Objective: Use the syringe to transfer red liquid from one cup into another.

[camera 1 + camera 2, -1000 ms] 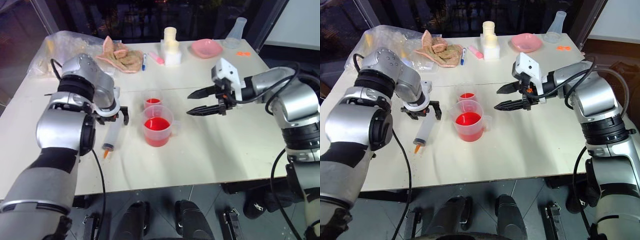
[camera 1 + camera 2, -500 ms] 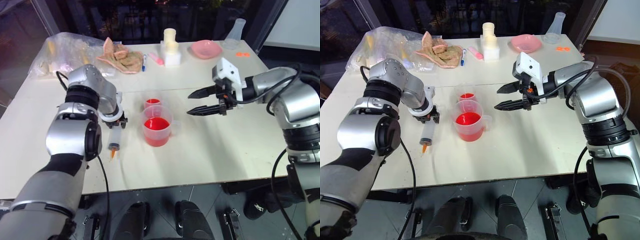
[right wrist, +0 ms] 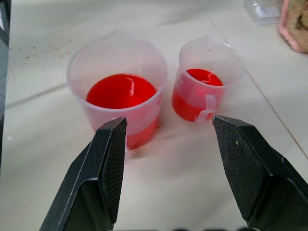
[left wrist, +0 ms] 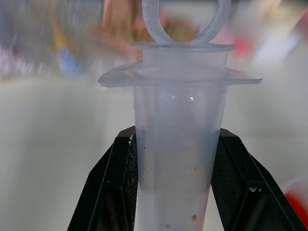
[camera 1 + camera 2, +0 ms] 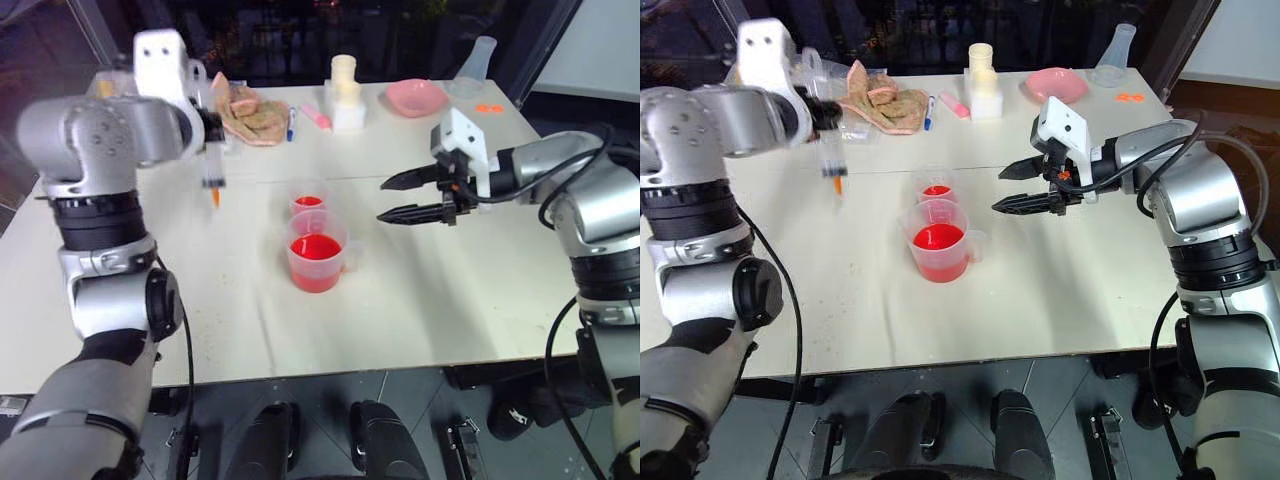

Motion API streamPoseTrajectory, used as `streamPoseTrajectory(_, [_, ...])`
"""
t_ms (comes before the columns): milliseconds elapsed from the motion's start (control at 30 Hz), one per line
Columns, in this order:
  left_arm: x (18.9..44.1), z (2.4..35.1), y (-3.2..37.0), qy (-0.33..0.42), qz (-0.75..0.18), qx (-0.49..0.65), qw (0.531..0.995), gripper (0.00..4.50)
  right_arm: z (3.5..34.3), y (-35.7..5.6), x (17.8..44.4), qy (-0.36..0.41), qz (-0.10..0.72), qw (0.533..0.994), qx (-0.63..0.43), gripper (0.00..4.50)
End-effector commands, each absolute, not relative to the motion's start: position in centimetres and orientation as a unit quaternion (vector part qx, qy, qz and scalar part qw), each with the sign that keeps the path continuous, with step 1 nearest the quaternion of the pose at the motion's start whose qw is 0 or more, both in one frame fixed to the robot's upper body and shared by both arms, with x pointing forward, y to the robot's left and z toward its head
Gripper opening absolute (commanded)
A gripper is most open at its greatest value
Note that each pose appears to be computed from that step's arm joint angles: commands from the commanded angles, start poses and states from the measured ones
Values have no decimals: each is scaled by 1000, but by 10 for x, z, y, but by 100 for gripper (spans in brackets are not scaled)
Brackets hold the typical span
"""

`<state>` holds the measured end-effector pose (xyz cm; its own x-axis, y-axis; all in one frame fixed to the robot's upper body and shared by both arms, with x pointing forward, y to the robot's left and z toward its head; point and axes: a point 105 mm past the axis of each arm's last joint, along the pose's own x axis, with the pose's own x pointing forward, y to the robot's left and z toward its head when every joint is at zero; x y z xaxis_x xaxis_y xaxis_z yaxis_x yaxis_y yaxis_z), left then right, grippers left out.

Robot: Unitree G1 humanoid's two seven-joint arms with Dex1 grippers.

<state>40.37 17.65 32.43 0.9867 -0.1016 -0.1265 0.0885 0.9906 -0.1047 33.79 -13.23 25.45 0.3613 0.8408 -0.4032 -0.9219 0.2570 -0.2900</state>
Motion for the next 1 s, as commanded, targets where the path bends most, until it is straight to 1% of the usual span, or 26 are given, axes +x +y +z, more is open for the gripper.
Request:
streamPoseTrajectory(33, [394,372,156,-53,-122,-71,989,153,271,-141,337,50,537,807,-239,294])
streamPoseTrajectory(100, [392,374,135,-61,-186,-109,975,153,275,-143,338,44,530,817,-224,294])
streamPoseTrajectory(233, [379,376,104,-106,-285,-104,947,153,283,-145,337,34,524,830,-189,294])
streamPoseTrajectory(333, [352,384,79,-181,-389,-113,896,153,296,-144,333,11,524,839,-148,294])
streamPoseTrajectory(367, [344,384,74,-197,-413,-104,883,153,299,-143,332,6,523,841,-139,294])
streamPoseTrajectory(433, [334,378,67,-204,-449,-97,865,153,306,-142,330,-4,522,845,-119,294])
streamPoseTrajectory(533, [325,368,62,-206,-482,-84,847,153,314,-140,328,-16,521,848,-91,294])
streamPoseTrajectory(667, [313,346,56,-185,-533,-71,822,153,320,-138,324,-22,521,851,-63,294])
streamPoseTrajectory(767, [308,323,54,-154,-553,-59,816,153,320,-136,320,-19,520,853,-53,294])
streamPoseTrajectory(1000, [304,282,55,-127,-561,-22,818,153,329,-129,315,-29,520,853,-16,294])
